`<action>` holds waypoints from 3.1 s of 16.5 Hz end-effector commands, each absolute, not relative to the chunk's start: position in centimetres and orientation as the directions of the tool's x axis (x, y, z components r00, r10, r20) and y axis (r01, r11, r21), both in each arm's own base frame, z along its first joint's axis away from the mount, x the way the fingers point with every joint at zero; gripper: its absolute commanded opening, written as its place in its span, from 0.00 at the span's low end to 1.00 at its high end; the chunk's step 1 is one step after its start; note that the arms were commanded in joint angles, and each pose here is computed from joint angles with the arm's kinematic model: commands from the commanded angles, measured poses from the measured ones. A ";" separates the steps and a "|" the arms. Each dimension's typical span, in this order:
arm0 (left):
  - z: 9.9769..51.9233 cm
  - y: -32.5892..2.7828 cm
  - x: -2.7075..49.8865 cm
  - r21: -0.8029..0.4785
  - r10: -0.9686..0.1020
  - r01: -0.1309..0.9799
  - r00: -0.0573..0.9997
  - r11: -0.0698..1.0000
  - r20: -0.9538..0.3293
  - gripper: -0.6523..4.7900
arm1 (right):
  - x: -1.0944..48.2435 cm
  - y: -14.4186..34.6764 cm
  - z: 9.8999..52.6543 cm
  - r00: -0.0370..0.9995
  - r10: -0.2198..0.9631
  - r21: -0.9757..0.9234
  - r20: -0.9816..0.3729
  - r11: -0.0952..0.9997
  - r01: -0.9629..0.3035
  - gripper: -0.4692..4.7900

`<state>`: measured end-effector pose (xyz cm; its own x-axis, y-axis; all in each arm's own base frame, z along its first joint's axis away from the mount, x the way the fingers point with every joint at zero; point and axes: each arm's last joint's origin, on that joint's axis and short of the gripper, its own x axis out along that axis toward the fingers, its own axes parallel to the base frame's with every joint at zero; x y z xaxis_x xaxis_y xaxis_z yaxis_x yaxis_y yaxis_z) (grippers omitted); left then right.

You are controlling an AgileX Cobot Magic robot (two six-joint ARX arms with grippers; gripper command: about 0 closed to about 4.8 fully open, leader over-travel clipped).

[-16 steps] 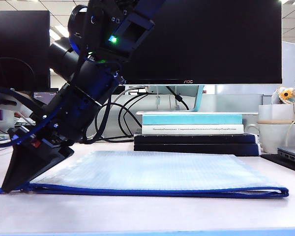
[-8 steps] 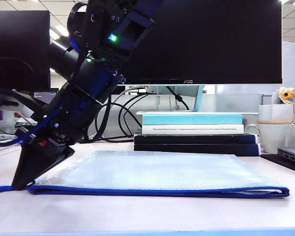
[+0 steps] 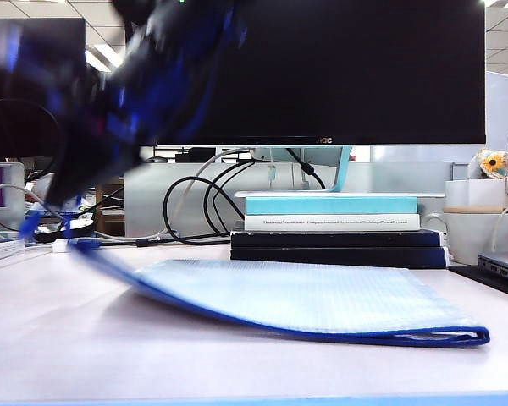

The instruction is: Pick up the transparent plastic file bag with a blue zipper and close its zipper.

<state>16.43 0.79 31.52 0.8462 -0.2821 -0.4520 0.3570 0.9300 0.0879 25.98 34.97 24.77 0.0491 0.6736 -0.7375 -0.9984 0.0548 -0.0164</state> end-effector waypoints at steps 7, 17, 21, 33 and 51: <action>31.9 -0.3 15.9 0.273 -0.640 0.727 0.685 0.630 -0.347 0.87 | 21.3 28.7 35.7 0.187 0.703 -0.141 -0.686 0.124 -0.982 0.08; 31.1 -4.8 16.5 0.295 -0.853 0.903 0.402 0.312 -0.332 1.00 | 18.0 24.7 43.0 0.250 0.850 -0.202 -0.464 0.174 -0.964 0.08; 29.9 -7.3 17.6 0.268 -0.852 0.933 0.336 0.241 -0.402 1.00 | 17.6 24.5 44.1 0.189 0.884 -0.140 -0.428 0.142 -0.980 0.08; 30.3 -8.1 18.5 0.286 -0.950 0.953 0.177 0.100 -0.258 0.11 | 17.3 24.2 44.0 0.167 0.882 -0.106 -0.441 0.134 -0.985 0.08; 31.3 -8.1 19.3 0.380 -0.916 0.899 0.323 0.219 -0.237 0.11 | 21.1 14.9 30.5 0.269 -0.110 -0.262 -0.957 0.725 -0.637 0.08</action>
